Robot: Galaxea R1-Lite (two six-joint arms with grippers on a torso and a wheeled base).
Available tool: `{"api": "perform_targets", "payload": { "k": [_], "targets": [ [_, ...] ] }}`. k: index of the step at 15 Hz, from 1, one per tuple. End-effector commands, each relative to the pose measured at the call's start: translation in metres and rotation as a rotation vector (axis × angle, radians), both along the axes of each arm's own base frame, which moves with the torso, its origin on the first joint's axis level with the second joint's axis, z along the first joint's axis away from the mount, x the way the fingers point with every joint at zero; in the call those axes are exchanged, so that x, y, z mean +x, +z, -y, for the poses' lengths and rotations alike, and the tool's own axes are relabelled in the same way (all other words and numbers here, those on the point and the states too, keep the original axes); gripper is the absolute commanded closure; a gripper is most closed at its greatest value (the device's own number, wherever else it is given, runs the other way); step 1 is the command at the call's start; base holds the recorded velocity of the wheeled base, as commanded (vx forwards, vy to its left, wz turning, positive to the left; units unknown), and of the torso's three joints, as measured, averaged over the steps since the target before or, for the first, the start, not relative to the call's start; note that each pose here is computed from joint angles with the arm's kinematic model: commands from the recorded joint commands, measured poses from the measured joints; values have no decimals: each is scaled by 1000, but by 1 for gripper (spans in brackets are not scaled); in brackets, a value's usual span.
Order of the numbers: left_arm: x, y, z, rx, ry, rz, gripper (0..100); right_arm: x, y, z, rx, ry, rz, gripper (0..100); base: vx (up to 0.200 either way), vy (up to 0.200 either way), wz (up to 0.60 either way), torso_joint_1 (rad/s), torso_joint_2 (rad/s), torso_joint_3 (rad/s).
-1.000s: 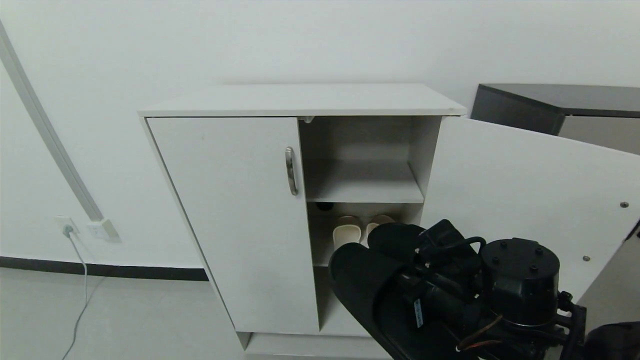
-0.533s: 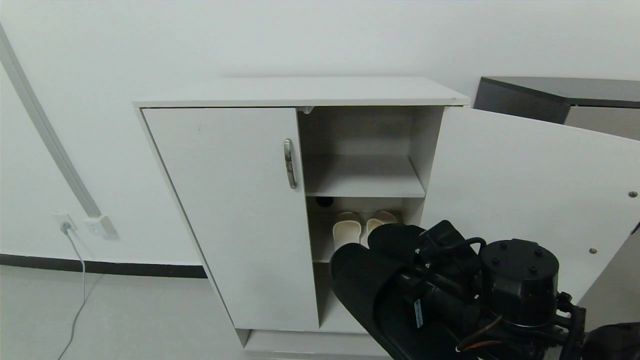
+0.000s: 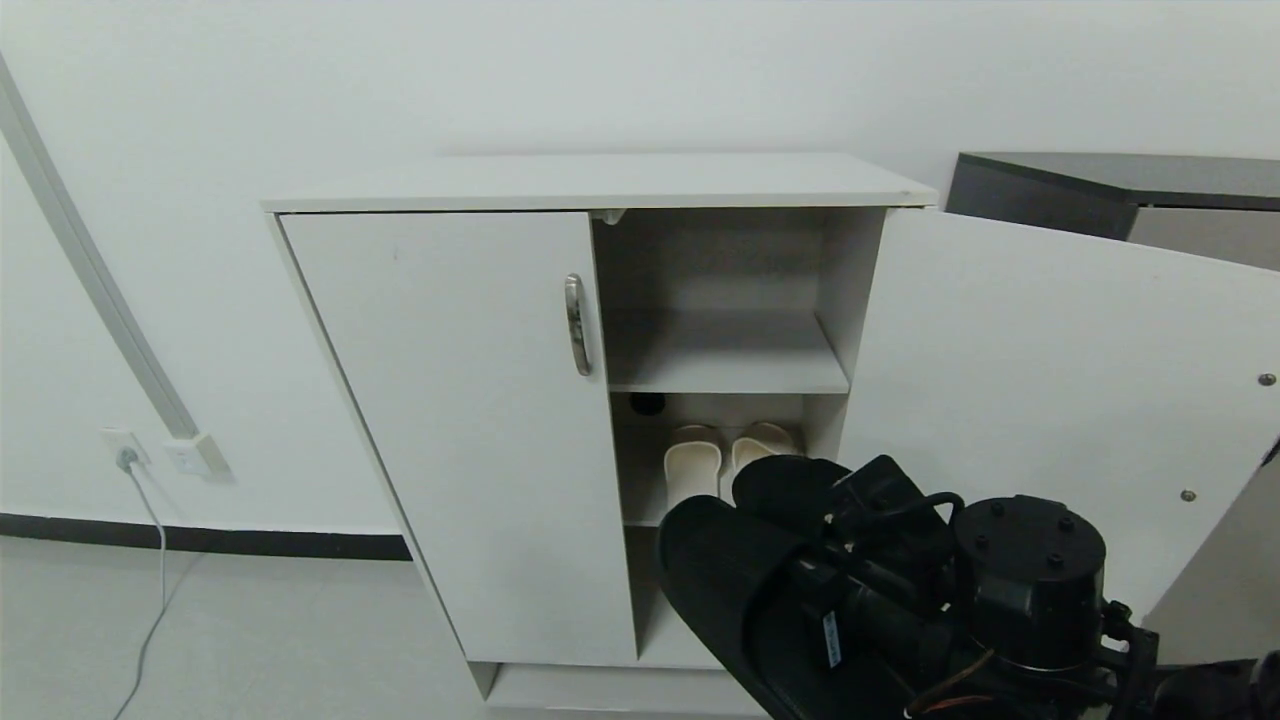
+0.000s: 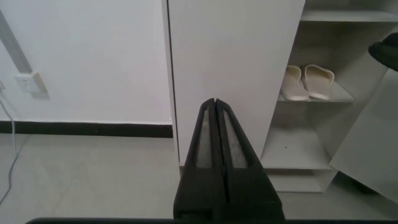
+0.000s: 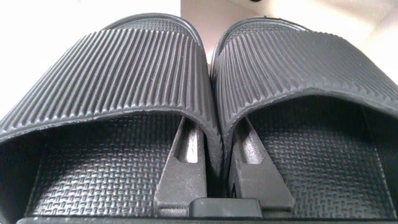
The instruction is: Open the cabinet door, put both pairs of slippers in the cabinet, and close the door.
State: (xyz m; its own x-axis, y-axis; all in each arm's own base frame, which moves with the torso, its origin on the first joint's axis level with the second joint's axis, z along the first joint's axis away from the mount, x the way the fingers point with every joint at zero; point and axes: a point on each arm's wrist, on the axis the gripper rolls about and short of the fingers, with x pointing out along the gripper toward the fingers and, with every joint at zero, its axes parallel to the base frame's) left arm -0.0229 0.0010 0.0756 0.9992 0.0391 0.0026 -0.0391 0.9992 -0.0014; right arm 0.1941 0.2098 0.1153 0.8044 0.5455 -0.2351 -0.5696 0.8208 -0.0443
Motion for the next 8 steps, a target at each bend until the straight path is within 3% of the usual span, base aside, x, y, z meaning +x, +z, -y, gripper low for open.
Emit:
{"api": "perform_targets", "payload": {
  "k": [1, 5, 8],
  "targets": [
    [0, 0, 0, -2, 1, -1, 100, 0, -1, 0, -4, -2, -4, 100, 0, 0, 0, 0, 0, 0],
    [0, 0, 0, -2, 2, -1, 100, 2, -5, -4, -14, -10, -5, 100, 0, 0, 0, 0, 0, 0],
    [0, 0, 0, -2, 2, -1, 100, 8, -7, -34, -22, -193, 35, 100, 0, 0, 0, 0, 0, 0]
  ]
}}
